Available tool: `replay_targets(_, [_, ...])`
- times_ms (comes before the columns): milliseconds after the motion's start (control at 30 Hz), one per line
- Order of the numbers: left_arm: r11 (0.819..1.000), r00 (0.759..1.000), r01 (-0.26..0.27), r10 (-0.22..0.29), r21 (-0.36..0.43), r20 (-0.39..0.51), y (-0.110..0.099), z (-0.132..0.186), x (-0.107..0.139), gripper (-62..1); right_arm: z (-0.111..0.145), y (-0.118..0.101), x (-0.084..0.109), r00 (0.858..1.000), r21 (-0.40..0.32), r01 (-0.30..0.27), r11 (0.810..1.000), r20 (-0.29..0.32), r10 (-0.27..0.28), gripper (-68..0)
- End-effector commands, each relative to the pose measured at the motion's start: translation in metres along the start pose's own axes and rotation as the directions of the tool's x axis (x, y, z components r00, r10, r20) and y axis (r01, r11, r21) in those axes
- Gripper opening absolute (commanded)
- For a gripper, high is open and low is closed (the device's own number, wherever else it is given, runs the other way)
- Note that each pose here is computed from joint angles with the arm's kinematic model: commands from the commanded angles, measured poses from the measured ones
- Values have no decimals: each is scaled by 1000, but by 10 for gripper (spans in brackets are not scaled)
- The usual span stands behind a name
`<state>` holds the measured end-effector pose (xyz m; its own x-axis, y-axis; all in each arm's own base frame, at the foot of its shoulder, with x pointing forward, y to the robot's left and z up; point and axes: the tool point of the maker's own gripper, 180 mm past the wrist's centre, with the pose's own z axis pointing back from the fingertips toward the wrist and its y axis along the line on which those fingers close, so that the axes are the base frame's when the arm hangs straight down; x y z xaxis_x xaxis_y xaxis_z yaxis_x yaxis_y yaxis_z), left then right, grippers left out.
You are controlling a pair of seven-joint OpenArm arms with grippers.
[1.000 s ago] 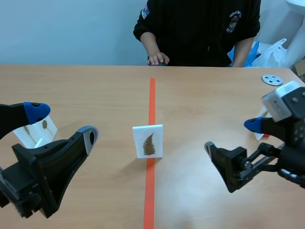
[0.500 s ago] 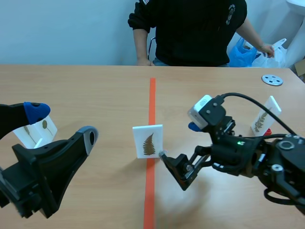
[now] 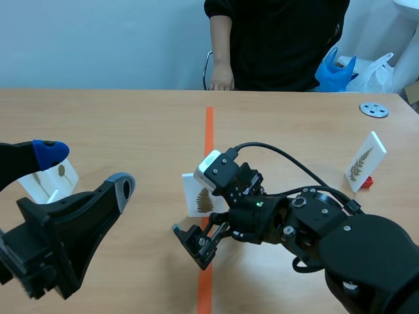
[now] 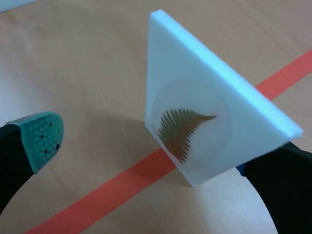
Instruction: Sort the leaf by its shape. The table is split by an orange tape line. A compound leaf with several leaflets goes to the left side, a simple leaf with one blade goes to the right side. Return to the home posture when a red brick is placed on the table.
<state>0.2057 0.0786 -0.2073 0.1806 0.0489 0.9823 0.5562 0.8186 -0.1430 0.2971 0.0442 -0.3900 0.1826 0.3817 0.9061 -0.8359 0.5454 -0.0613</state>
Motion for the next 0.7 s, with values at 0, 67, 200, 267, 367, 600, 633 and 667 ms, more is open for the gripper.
replay_targets(0, [1000, 1000, -2, 2, -8, 20, -1, 0, 4, 14, 2, -10, 14, 999, -23, -15, 1000, 42, 16, -85])
replay_targets(67, [1000, 1000, -2, 2, -7, 20, -1, 0, 4, 14, 3, -11, 12, 999, -33, -14, 999, 38, 16, -159])
replay_targets(200, [1000, 1000, -3, 3, -6, 21, -1, 0, 5, 14, 4, -11, 12, 999, -36, -14, 999, 39, 15, -332])
replay_targets(267, [1000, 1000, -3, 3, -6, 21, -1, 0, 5, 14, 4, -11, 12, 999, -36, -14, 999, 39, 15, -394])
replay_targets(367, [1000, 1000, -3, 3, -6, 21, -1, 0, 5, 14, 4, -11, 11, 999, -36, -13, 999, 38, 15, -512])
replay_targets(600, [1000, 1000, -3, 3, -6, 21, -1, 0, 5, 14, 5, -14, 16, 998, -43, -12, 999, 61, 15, -625])
replay_targets(633, [1000, 1000, -3, 3, -6, 21, -1, 0, 5, 14, 5, -15, 19, 998, -47, -14, 999, 68, 17, -625])
replay_targets(667, [1000, 1000, -3, 3, -6, 21, -1, 0, 5, 14, 6, -17, 22, 997, -54, -16, 998, 76, 20, -625])
